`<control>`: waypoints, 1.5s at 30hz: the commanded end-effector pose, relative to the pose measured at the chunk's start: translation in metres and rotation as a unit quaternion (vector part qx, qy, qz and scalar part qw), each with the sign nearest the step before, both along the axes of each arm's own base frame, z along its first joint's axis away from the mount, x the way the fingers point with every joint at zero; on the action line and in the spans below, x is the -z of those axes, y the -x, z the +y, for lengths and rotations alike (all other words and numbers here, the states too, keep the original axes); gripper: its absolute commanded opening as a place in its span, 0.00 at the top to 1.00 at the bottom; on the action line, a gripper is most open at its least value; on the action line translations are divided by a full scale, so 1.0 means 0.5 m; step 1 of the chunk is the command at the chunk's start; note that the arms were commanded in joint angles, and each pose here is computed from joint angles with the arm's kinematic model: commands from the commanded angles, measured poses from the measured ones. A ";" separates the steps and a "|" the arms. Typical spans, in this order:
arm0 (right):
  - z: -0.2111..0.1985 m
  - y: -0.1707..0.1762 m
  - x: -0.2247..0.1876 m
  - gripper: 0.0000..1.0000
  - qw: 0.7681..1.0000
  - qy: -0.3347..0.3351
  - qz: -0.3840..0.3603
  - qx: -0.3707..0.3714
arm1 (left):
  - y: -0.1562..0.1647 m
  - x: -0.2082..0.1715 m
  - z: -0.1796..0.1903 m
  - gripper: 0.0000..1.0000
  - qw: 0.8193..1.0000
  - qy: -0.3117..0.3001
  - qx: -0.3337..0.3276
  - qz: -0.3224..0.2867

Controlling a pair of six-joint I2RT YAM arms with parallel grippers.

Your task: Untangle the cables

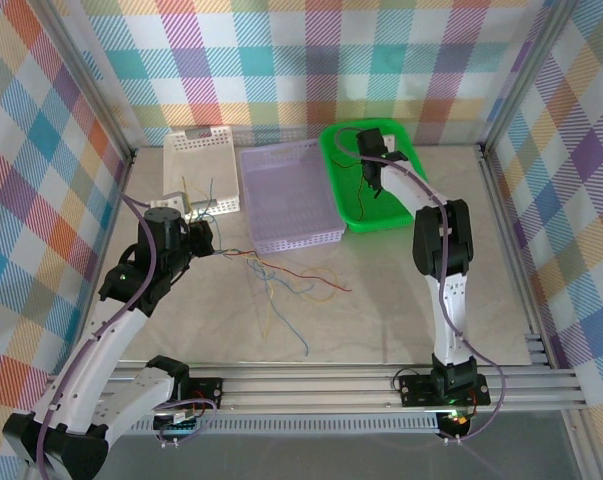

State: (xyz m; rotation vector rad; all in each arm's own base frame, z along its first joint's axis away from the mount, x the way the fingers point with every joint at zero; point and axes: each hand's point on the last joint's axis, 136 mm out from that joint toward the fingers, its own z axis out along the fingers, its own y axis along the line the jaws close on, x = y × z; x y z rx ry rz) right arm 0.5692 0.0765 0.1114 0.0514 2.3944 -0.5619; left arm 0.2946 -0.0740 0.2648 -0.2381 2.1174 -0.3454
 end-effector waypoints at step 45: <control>-0.021 0.028 -0.190 0.45 0.996 -0.086 -0.026 0.028 | -0.007 -0.020 -0.004 1.00 1.000 0.002 0.010 -0.018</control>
